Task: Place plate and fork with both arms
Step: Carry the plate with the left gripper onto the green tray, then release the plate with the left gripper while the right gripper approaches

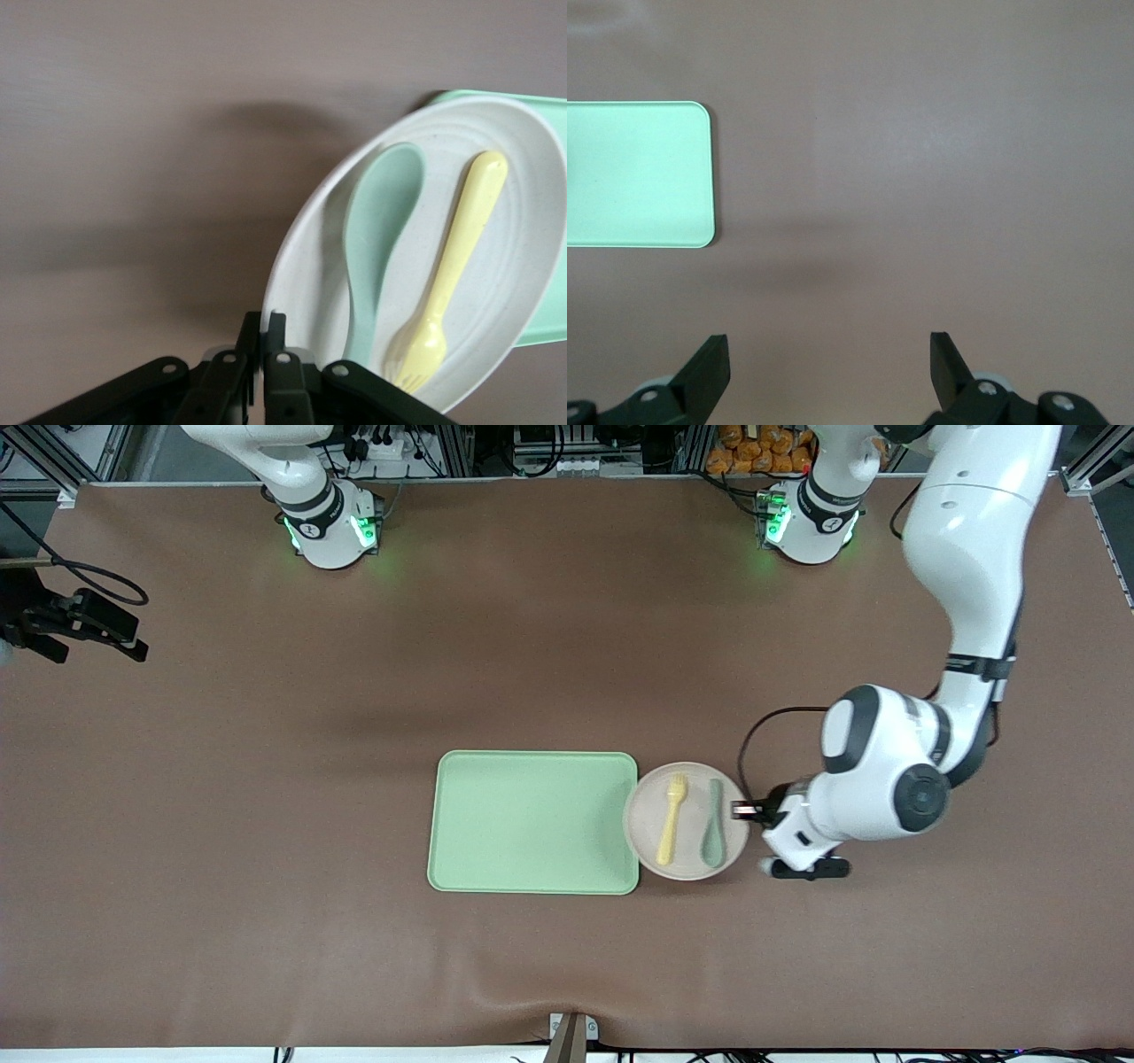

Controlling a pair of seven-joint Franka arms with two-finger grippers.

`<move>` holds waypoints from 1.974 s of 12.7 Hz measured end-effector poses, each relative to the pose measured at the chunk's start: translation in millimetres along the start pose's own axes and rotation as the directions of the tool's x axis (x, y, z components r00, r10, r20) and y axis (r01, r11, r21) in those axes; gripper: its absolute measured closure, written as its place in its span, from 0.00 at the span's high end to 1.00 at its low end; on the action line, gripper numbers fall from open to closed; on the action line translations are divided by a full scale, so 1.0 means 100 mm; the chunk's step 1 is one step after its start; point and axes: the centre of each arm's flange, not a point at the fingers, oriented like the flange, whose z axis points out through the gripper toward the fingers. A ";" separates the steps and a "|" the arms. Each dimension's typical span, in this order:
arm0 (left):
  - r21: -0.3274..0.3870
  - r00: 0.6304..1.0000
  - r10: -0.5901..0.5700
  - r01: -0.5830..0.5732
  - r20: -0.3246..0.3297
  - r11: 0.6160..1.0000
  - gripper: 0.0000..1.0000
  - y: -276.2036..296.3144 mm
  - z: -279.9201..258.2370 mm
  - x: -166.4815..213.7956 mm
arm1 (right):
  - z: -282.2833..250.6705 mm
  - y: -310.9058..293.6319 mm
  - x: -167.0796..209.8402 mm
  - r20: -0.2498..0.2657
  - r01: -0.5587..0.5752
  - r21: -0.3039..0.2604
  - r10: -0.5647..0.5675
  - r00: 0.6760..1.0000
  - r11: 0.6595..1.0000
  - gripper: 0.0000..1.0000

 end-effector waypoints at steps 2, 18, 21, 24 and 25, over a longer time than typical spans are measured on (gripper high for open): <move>-0.038 1.000 -0.031 0.031 0.001 0.999 0.05 0.45 0.20 -0.14 | 0.00 0.01 0.00 0.000 -0.001 0.000 0.001 1.000 1.000 1.00; -0.106 0.991 -0.068 0.056 -0.115 0.993 0.05 1.29 1.34 -0.36 | 0.55 -0.15 0.34 0.052 0.047 0.034 -0.049 0.997 0.998 1.00; -0.104 0.992 -0.064 0.053 -0.106 0.993 0.05 1.32 1.53 -0.36 | 0.83 -0.42 0.45 0.091 0.088 0.039 -0.091 0.992 0.995 1.00; -0.110 0.992 -0.071 0.059 -0.109 0.992 0.11 1.37 1.66 -0.37 | 0.96 -0.55 0.50 0.108 0.106 0.039 -0.110 0.988 0.994 1.00; -0.118 0.989 -0.092 0.078 -0.114 0.990 0.24 1.38 1.61 -0.36 | 1.00 -0.59 0.52 0.113 0.103 0.039 -0.107 0.988 0.994 1.00</move>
